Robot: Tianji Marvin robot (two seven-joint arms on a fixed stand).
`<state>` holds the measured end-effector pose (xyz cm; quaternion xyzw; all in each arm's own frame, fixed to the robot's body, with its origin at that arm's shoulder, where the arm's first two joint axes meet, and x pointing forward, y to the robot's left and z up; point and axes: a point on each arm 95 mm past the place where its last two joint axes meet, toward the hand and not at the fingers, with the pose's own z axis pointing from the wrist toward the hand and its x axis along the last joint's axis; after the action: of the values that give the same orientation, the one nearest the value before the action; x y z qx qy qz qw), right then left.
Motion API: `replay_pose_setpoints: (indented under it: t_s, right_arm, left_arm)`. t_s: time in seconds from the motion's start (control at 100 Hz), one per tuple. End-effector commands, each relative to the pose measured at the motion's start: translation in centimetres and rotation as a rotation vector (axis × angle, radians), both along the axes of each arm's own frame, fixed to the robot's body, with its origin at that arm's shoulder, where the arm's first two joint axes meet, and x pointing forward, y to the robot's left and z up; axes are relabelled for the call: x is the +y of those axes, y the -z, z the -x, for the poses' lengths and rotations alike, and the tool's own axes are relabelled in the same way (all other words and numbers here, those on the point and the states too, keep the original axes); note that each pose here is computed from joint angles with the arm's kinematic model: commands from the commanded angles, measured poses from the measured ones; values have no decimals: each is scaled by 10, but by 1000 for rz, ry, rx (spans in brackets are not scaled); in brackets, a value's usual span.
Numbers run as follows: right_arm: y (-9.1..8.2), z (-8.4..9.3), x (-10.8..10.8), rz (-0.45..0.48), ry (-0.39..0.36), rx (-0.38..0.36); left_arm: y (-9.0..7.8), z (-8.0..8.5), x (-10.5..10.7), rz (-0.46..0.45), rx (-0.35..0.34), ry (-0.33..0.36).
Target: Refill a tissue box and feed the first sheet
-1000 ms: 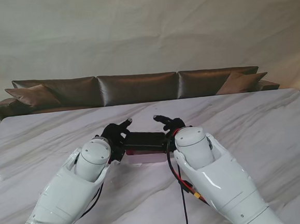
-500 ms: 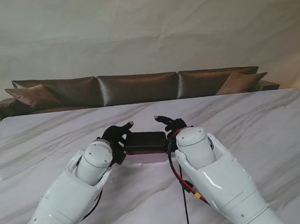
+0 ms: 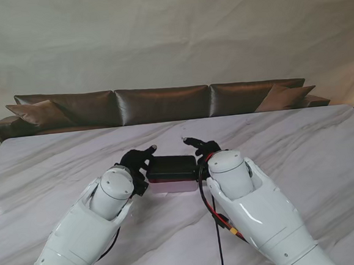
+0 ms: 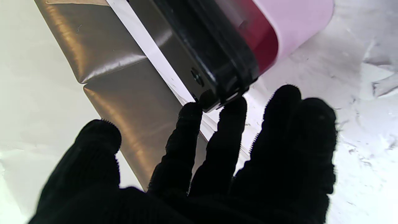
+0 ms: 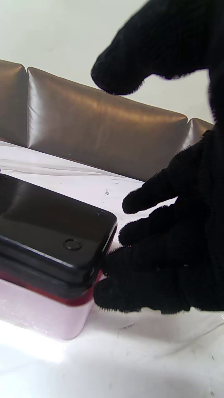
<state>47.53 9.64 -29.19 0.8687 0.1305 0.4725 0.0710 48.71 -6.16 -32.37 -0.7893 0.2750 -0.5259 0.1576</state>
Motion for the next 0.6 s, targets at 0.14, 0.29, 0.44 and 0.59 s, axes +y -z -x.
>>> replay_pose_setpoints:
  t_s: [0.14,0.29,0.44,0.59]
  right_arm:
    - [2,0,1,-1,-8,14]
    - [3,0,0,1,-7,18]
    - [4,-1,-2,6,-3,23]
    - [5,-2,-4,12,1,28]
  left_arm:
    - [2,4,-6,6,8,9]
    - [3,4,-4,-13,11,2]
    - [5,2,-1,-42,16,-5]
    - [5,2,1,-53,20,-6]
